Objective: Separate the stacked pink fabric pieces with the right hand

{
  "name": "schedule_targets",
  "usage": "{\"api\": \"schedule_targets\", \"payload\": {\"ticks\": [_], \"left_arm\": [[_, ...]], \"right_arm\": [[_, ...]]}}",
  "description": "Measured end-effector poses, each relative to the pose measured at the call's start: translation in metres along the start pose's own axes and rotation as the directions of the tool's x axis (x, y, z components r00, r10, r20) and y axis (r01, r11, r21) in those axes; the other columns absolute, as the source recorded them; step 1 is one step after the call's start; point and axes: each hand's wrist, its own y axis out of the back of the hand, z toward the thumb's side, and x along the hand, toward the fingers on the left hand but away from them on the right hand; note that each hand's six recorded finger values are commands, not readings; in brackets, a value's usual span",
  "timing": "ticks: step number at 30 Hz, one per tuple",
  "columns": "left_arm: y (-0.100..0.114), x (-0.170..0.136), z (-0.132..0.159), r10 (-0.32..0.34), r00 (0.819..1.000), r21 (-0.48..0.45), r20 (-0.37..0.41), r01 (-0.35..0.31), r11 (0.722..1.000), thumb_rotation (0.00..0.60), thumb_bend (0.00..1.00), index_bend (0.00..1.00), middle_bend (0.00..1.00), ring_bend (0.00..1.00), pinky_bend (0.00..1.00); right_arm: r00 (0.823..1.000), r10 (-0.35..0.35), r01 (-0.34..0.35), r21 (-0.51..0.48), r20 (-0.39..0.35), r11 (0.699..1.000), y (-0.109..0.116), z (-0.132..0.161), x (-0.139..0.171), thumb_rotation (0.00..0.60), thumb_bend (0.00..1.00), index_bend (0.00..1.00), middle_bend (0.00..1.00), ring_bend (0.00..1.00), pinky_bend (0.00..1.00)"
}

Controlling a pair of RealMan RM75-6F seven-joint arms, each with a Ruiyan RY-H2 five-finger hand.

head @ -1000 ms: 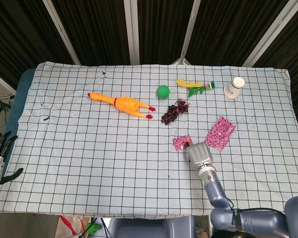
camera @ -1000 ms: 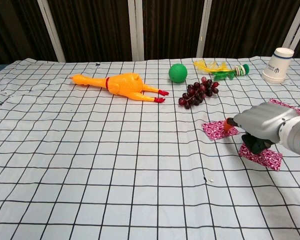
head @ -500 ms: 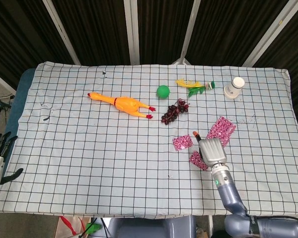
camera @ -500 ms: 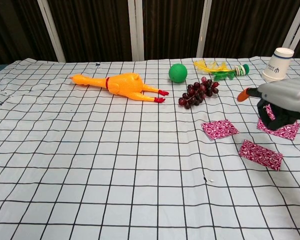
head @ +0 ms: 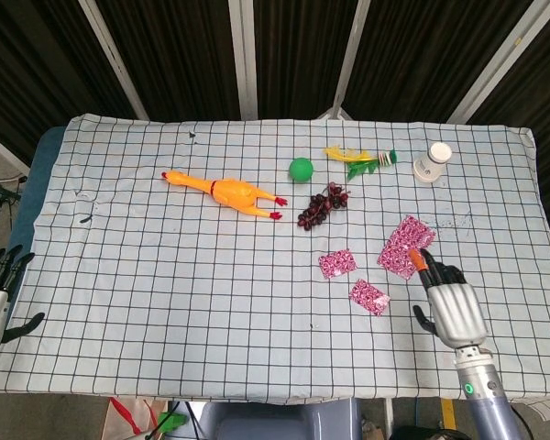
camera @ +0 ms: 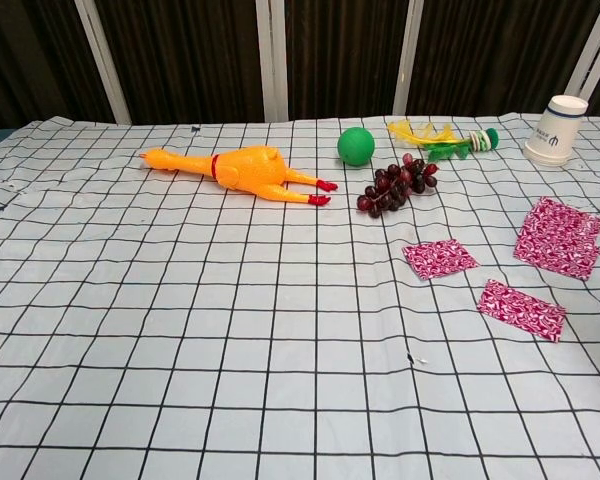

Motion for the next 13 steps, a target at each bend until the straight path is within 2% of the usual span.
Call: {"api": "schedule_targets", "payload": {"ticks": [4,13], "left_arm": [[0.002,-0.001,-0.003,0.007,1.0,0.001,-0.011,-0.007,1.0,0.6,0.27,0.13,0.04,0.01,0.1],[0.011,-0.003,-0.01,0.042,0.998,-0.003,-0.043,-0.042,0.999,0.6,0.27,0.13,0.04,0.01,0.1]], "right_arm": [[0.999,-0.029,0.026,0.059,0.042,0.998,-0.005,-0.026,0.027,0.6,0.34,0.0,0.06,0.14,0.18],[0.997,-0.042,0.038,0.072,0.06,0.997,-0.005,-0.045,0.042,0.6,0.34,0.0,0.06,0.14,0.18]]}}
